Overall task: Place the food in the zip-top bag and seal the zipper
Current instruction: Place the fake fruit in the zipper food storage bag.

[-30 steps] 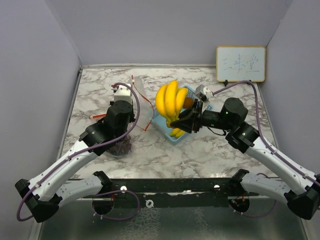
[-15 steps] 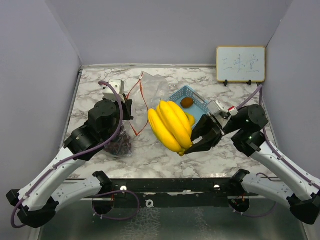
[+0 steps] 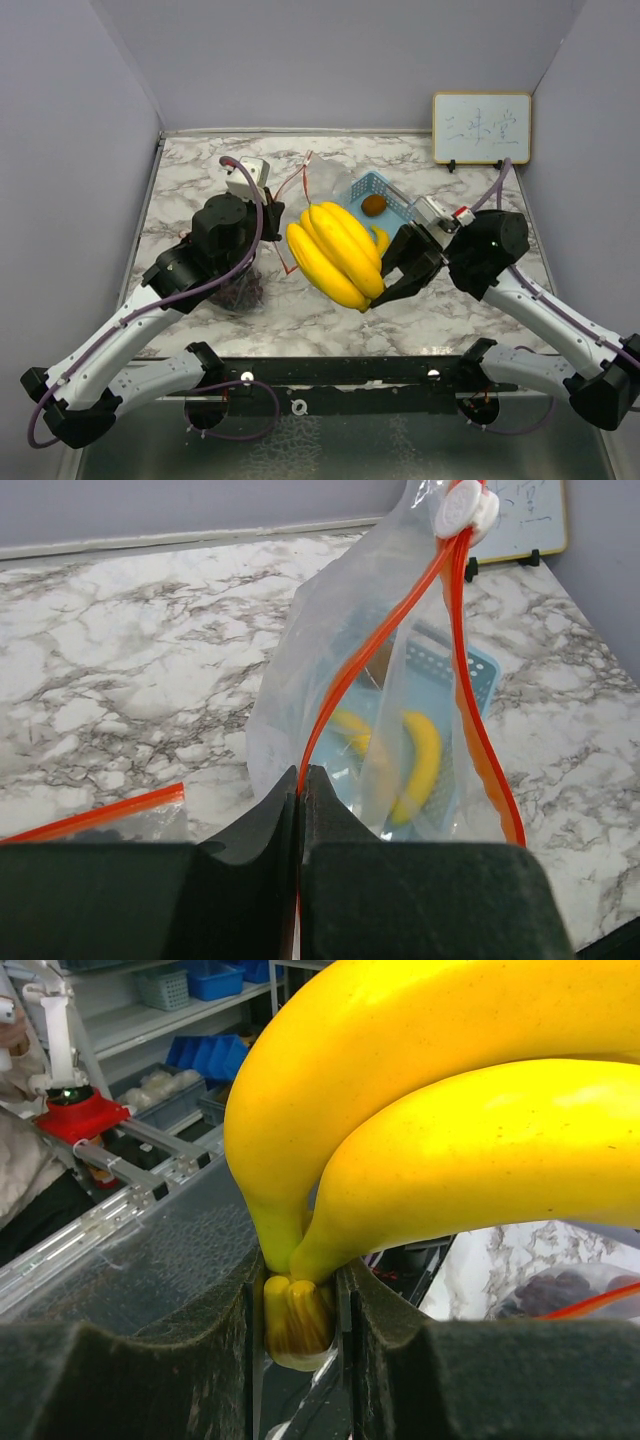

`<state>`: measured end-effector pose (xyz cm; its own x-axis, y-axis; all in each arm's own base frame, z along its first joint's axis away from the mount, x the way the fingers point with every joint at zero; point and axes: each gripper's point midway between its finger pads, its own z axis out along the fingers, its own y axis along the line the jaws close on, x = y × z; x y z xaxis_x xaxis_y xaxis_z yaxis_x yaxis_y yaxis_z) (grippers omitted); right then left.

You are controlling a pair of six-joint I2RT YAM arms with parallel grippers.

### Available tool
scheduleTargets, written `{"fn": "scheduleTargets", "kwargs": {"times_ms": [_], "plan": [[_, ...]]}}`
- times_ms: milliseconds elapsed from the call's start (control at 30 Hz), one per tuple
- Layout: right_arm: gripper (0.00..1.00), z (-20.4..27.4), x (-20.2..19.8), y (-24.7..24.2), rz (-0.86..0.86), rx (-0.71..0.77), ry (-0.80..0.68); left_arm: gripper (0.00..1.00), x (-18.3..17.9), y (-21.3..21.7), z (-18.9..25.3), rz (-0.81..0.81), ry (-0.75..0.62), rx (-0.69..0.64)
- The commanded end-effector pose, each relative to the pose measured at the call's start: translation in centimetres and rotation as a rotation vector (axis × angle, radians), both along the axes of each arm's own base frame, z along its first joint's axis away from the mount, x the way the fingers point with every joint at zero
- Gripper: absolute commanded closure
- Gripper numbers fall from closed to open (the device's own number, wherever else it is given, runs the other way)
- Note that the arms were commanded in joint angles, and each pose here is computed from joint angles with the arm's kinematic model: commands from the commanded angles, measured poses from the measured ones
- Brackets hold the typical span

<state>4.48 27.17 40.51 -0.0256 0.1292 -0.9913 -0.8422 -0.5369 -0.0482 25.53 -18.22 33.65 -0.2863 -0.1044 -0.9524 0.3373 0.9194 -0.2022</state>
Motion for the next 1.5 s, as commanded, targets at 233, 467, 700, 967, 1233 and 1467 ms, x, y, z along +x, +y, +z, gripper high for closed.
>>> {"fn": "scheduleTargets", "kwargs": {"times_ms": [233,467,700,967,1233,1467], "plan": [[0.97,-2.7,1.5,1.4,0.035,-0.061,0.011,1.0,-1.9,-1.7,5.0,-0.139,-0.076,-0.144],[0.97,-5.1,3.7,2.8,-0.087,-0.148,0.091,1.0,-3.0,-1.1,6.3,-0.162,-0.101,-0.165],[0.97,-6.9,7.0,3.7,-0.3,-0.275,0.132,1.0,-3.6,-0.5,6.6,-0.167,-0.104,-0.153],[0.98,-9.0,12.0,4.8,-0.547,-0.42,0.209,1.0,-4.0,-0.8,5.6,-0.196,-0.081,-0.135],[0.97,-8.1,14.4,5.9,-0.663,-0.502,0.41,1.0,-3.6,-2.4,3.8,-0.245,-0.057,-0.121],[0.97,-7.3,17.8,6.8,-0.837,-0.47,0.621,1.0,-3.1,-5.3,-0.7,-0.318,0.041,-0.121]]}}
